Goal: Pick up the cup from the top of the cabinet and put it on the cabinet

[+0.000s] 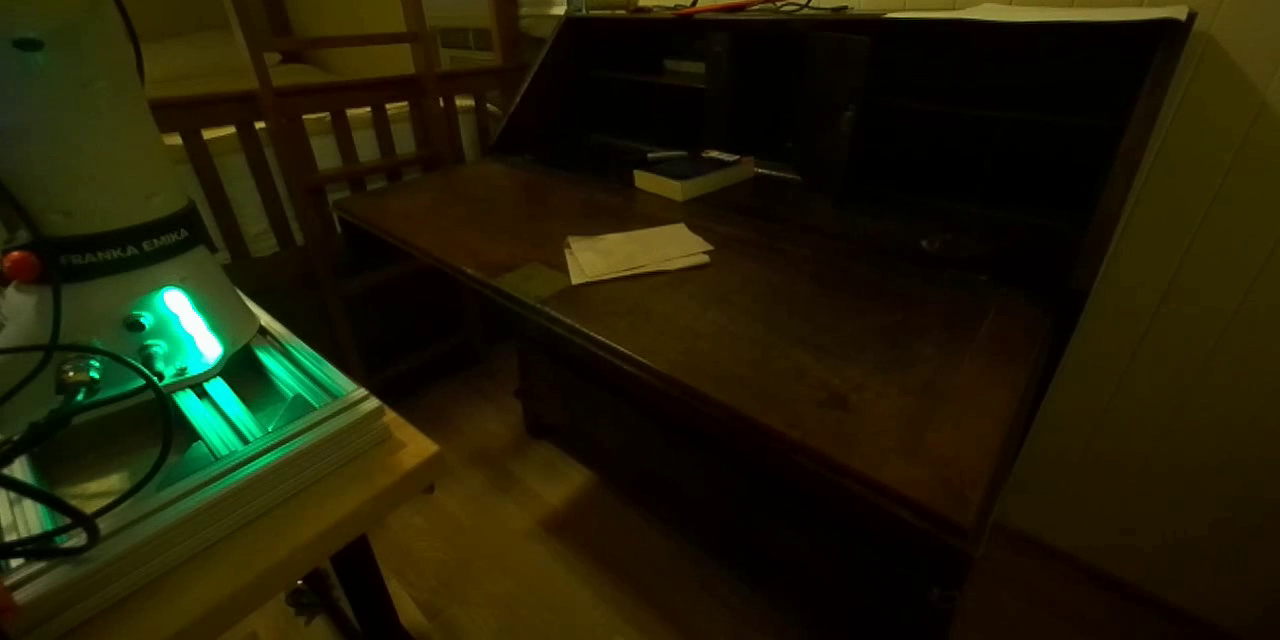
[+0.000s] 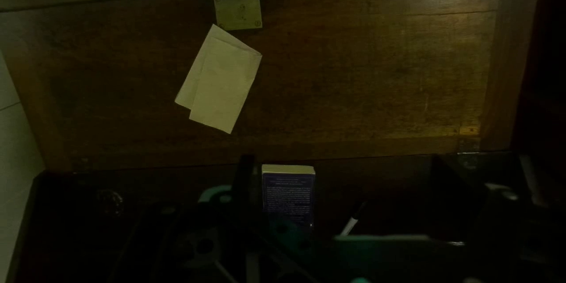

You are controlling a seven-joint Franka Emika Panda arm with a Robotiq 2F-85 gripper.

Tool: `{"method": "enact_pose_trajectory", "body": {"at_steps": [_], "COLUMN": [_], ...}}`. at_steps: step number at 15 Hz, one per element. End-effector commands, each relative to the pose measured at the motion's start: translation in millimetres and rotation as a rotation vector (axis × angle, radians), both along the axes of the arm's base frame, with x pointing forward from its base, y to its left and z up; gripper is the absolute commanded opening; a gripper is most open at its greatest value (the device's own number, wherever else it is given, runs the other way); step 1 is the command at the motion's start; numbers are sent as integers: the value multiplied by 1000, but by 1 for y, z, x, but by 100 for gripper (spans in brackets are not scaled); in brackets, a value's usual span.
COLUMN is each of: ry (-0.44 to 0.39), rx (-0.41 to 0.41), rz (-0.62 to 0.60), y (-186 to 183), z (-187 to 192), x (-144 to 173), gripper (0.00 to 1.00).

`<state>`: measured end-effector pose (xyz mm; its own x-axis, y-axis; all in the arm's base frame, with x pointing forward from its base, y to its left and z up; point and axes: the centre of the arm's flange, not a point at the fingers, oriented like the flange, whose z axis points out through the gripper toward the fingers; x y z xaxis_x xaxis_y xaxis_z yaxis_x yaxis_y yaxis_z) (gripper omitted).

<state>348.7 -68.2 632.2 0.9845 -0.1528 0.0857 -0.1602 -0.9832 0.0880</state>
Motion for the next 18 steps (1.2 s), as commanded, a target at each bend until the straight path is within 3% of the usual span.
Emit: {"method": "enact_pose_trajectory", "body": {"at_steps": [1, 4, 6, 8, 12, 18], "ry": [0, -28, -96, -178, -267, -319], "rx": [0, -8, -35, -40, -71, -157], "rz": [0, -45, -159, -194, -107, 63], "y": [0, -2, -13, -24, -5, 78], "z": [0, 1, 7, 18, 19, 11], "x": [0, 3, 32, 76, 160, 272], "gripper": [100, 100, 100, 100, 100, 100]}}
